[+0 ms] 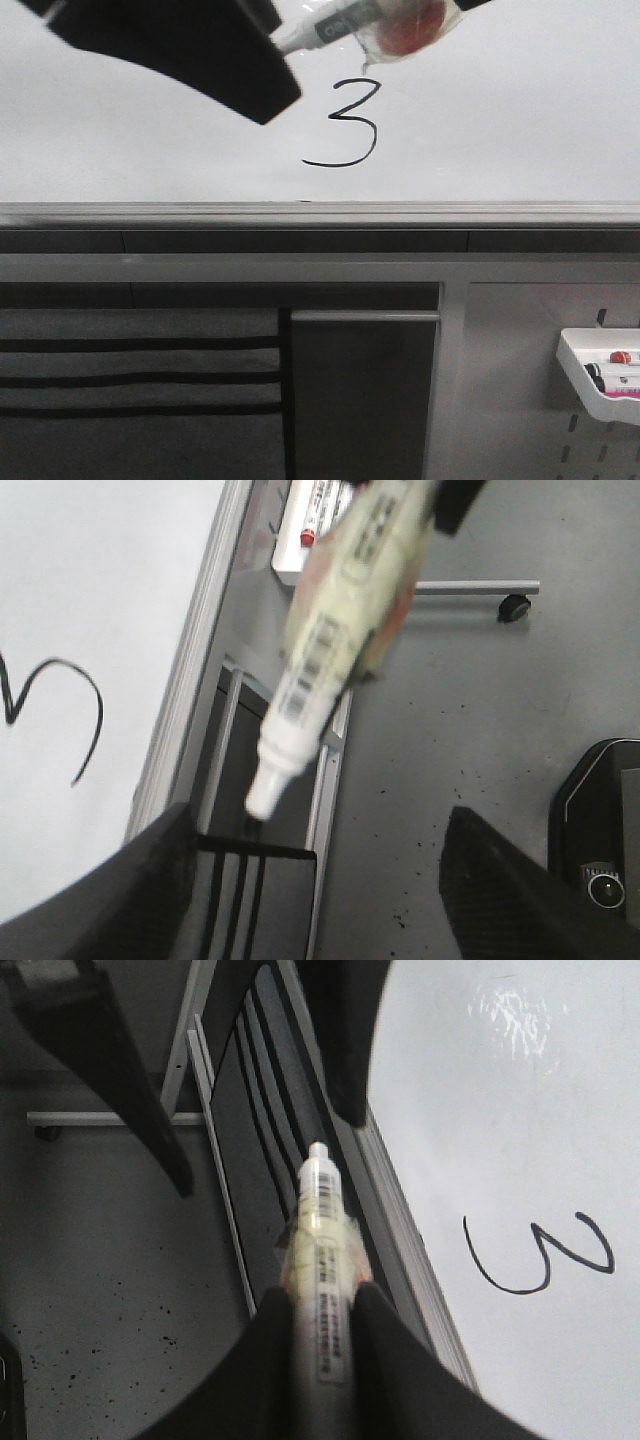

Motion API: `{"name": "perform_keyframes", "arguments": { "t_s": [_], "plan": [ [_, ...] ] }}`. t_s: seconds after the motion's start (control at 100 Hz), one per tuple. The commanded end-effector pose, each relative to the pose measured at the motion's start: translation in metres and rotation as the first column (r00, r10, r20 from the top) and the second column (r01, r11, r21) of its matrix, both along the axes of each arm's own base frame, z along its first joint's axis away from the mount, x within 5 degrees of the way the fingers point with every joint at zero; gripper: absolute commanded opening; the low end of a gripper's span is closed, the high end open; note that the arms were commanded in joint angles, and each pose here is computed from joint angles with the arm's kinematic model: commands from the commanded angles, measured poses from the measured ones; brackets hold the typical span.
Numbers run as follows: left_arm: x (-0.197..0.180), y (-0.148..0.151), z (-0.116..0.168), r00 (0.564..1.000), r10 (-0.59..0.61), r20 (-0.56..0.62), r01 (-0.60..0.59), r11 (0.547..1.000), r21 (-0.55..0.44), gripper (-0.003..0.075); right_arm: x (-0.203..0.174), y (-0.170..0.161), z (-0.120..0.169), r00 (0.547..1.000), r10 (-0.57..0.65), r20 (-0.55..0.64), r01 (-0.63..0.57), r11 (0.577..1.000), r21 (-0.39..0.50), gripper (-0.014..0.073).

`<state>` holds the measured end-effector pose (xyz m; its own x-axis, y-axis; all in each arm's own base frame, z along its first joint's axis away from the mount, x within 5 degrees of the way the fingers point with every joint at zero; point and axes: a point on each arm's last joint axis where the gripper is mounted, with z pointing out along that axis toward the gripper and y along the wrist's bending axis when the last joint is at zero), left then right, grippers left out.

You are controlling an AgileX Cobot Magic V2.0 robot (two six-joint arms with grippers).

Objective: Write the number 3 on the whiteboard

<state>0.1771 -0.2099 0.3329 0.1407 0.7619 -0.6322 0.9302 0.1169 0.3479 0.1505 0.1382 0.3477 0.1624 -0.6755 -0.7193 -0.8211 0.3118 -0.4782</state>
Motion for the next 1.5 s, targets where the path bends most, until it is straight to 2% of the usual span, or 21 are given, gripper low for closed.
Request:
{"name": "perform_keyframes", "arguments": {
  "t_s": [0.0, 0.11, 0.18, 0.44, 0.65, 0.94, 1.11, 1.18, 1.35, 1.4, 1.49],
  "plan": [
    [0.003, -0.015, 0.023, 0.995, -0.03, 0.094, 0.038, 0.996, -0.082, 0.0475, 0.001, -0.001, 0.017, 0.996, -0.023, 0.09, 0.018, 0.998, 0.06, 0.0004],
    [0.008, -0.024, 0.023, 0.993, -0.05, 0.107, 0.058, 0.996, -0.072, 0.0468, 0.001, -0.001, 0.017, 0.996, -0.023, 0.09, 0.018, 0.998, 0.06, 0.0004],
    [0.011, -0.026, 0.023, 0.991, -0.054, 0.124, 0.061, 0.997, -0.054, 0.0438, 0.001, -0.001, 0.017, 0.996, -0.023, 0.09, 0.018, 0.998, 0.06, 0.0004],
    [0.012, -0.025, 0.023, 0.987, -0.061, 0.148, 0.068, 0.997, -0.042, 0.02, 0.001, -0.001, 0.017, 0.996, -0.023, 0.09, 0.018, 0.998, 0.06, 0.0004],
    [0.012, -0.025, 0.023, 0.987, -0.06, 0.149, 0.067, 0.997, -0.044, 0.0074, 0.001, -0.001, 0.017, 0.996, -0.023, 0.09, 0.018, 0.998, 0.06, 0.0004],
    [0.012, -0.026, 0.023, 0.988, -0.058, 0.142, 0.066, 0.997, -0.051, -0.0017, 0.001, -0.001, 0.017, 0.996, -0.021, 0.088, 0.016, 0.998, 0.058, 0.0004],
    [0.012, -0.026, 0.023, 0.988, -0.058, 0.141, 0.066, 0.996, -0.052, -0.0018, 0.001, -0.002, 0.017, 0.996, -0.021, 0.088, 0.016, 0.998, 0.057, 0.0015],
    [0.012, -0.026, 0.023, 0.988, -0.058, 0.141, 0.066, 0.996, -0.052, -0.0018, 0.001, -0.002, 0.017, 0.996, -0.02, 0.086, 0.015, 0.998, 0.056, 0.0068],
    [0.012, -0.026, 0.023, 0.988, -0.058, 0.141, 0.066, 0.996, -0.052, -0.0018, 0.001, -0.002, 0.017, 0.996, -0.02, 0.086, 0.015, 0.998, 0.056, 0.0304],
    [0.013, -0.025, 0.023, 0.989, -0.055, 0.139, 0.062, 0.997, -0.05, -0.0018, 0.001, -0.002, 0.017, 0.996, -0.023, 0.088, 0.018, 0.998, 0.057, 0.0333],
    [0.019, -0.019, 0.023, 0.992, -0.023, 0.126, 0.029, 0.998, -0.048, -0.0018, 0.001, -0.01, 0.022, 0.993, -0.056, 0.105, 0.049, 0.996, 0.074, 0.033]
  ]
}}
